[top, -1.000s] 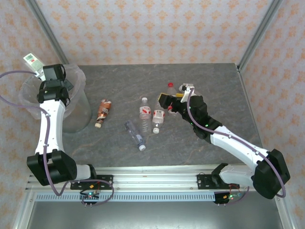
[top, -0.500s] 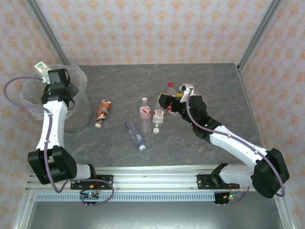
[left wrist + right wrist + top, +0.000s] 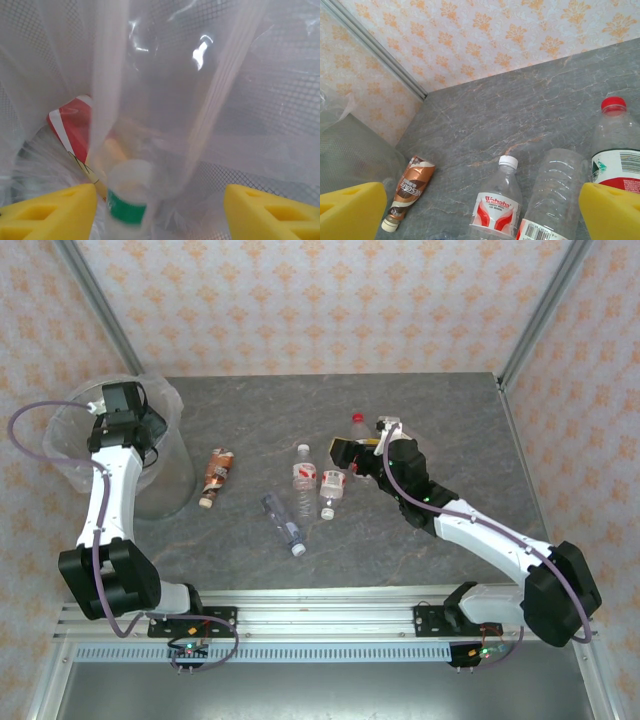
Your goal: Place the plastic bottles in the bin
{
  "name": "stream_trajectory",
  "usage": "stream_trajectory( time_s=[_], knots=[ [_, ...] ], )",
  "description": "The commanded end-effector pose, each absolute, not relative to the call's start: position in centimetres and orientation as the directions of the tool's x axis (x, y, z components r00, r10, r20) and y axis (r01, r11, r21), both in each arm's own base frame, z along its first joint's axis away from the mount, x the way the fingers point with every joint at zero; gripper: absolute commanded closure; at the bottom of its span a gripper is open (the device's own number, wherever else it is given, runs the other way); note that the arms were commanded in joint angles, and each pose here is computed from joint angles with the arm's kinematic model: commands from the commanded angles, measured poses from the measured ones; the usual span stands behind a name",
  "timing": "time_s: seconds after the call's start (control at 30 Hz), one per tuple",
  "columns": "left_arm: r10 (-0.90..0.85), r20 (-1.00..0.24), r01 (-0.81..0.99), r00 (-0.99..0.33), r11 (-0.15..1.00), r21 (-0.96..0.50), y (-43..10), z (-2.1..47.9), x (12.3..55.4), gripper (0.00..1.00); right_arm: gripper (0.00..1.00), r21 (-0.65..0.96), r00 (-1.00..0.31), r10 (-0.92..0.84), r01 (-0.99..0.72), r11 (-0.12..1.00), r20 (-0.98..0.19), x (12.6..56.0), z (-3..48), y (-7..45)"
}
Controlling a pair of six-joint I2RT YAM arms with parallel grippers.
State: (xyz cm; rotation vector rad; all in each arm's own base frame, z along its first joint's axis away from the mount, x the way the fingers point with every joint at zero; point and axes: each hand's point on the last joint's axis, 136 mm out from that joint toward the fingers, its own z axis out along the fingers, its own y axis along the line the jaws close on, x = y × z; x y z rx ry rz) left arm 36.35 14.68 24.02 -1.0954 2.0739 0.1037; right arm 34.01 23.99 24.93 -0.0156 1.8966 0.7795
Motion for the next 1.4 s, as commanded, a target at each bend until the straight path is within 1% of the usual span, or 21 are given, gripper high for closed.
stream_trajectory(
  time_s=[0.0,0.27,0.5,0.7,0.9,1.0,1.07,1.23,1.37],
  knots=[
    [-0.665,-0.674,-0.728,-0.324,0.63,-0.272,14.9,25.6,36.3,0.29,0.01,0.507,-0.425,0.353,-0.335,0.794,-0.834,34.3,26.2,23.6],
    [-0.658,-0.686,-0.668,-0.31,0.665,-0.335,13.7,28.3,36.7,0.23,0.01,0.483,-0.406,0.356,-0.273,0.832,-0.842,34.7,25.0,22.2],
    [-0.637,-0.726,-0.611,-0.259,0.69,-0.388,12.9,31.8,35.9,0.18,0.01,0.484,-0.41,0.36,-0.253,0.837,-0.838,34.8,24.5,22.0],
    [-0.576,-0.769,-0.53,-0.277,0.759,-0.378,10.1,34.5,35.6,0.15,0.01,0.481,-0.405,0.362,-0.242,0.843,-0.839,34.8,24.3,21.8],
    [-0.456,-0.816,-0.431,-0.356,0.855,-0.289,5.2,36.1,36.2,0.13,0.01,0.498,-0.401,0.391,-0.206,0.842,-0.828,35.0,23.8,21.2],
    [-0.372,-0.831,-0.378,-0.414,0.901,-0.215,2.2,35.9,36.5,0.08,0.01,0.512,-0.404,0.409,-0.189,0.838,-0.818,34.9,23.5,21.0],
    [-0.311,-0.828,-0.326,-0.467,0.931,-0.166,-0.2,35.3,36.8,0.0,0.01,0.521,-0.401,0.427,-0.161,0.838,-0.811,35.0,23.2,20.6],
    [-0.176,-0.806,-0.246,-0.565,0.968,-0.039,-4.7,33.2,36.8,0.0,0.01,0.542,-0.381,0.472,-0.096,0.835,-0.795,35.1,22.3,19.4],
    [-0.107,-0.767,-0.227,-0.632,0.972,0.052,-6.3,30.3,37.1,0.0,0.01,0.561,-0.354,0.508,-0.059,0.826,-0.785,35.1,22.2,18.6]
  ],
)
